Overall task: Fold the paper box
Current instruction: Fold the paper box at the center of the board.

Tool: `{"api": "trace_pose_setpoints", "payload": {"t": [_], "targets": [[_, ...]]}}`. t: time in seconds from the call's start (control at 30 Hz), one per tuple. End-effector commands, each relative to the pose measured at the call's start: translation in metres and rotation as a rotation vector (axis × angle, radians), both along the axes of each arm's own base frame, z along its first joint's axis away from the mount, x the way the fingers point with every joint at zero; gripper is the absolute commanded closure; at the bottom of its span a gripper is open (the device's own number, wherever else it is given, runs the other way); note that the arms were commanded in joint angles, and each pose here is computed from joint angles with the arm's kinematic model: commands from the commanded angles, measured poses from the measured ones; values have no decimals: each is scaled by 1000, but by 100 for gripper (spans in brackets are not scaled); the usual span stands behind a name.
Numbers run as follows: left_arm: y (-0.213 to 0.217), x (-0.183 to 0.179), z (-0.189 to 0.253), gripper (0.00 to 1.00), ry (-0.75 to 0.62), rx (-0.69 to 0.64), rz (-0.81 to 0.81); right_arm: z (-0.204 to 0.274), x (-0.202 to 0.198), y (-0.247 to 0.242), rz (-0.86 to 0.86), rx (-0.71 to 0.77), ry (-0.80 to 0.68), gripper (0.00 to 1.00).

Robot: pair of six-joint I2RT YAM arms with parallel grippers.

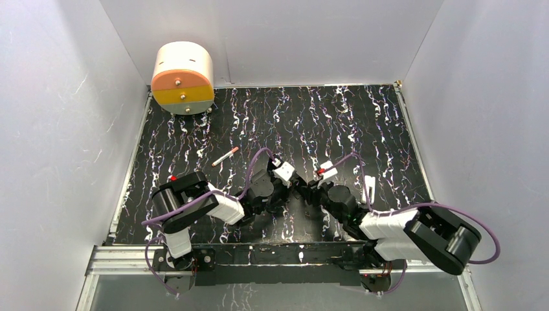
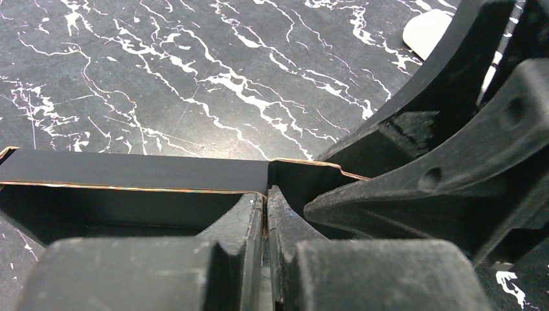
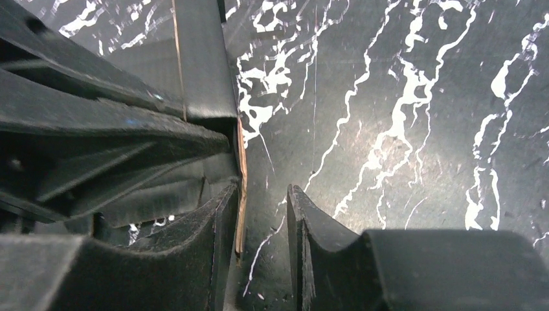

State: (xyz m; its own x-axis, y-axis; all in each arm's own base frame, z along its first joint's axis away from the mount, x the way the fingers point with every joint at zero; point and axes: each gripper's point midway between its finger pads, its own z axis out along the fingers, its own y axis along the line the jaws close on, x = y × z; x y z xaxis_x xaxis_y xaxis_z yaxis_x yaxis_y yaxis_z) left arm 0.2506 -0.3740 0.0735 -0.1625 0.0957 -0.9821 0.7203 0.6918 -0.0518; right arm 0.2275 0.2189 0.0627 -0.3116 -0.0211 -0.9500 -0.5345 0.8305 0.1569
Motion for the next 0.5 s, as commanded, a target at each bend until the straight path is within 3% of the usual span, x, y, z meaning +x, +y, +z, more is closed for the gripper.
{"api": "trace_pose_setpoints", "payload": {"t": [0.0, 0.17, 0.47], "targets": [[17, -8, -35, 100, 33, 136, -7, 20, 12, 19, 22, 65, -54, 59], [19, -16, -24, 99, 28, 112, -37, 19, 9, 27, 45, 90, -37, 71], [28, -26, 3, 81, 45, 78, -51, 33, 8, 28, 38, 96, 7, 90]]}}
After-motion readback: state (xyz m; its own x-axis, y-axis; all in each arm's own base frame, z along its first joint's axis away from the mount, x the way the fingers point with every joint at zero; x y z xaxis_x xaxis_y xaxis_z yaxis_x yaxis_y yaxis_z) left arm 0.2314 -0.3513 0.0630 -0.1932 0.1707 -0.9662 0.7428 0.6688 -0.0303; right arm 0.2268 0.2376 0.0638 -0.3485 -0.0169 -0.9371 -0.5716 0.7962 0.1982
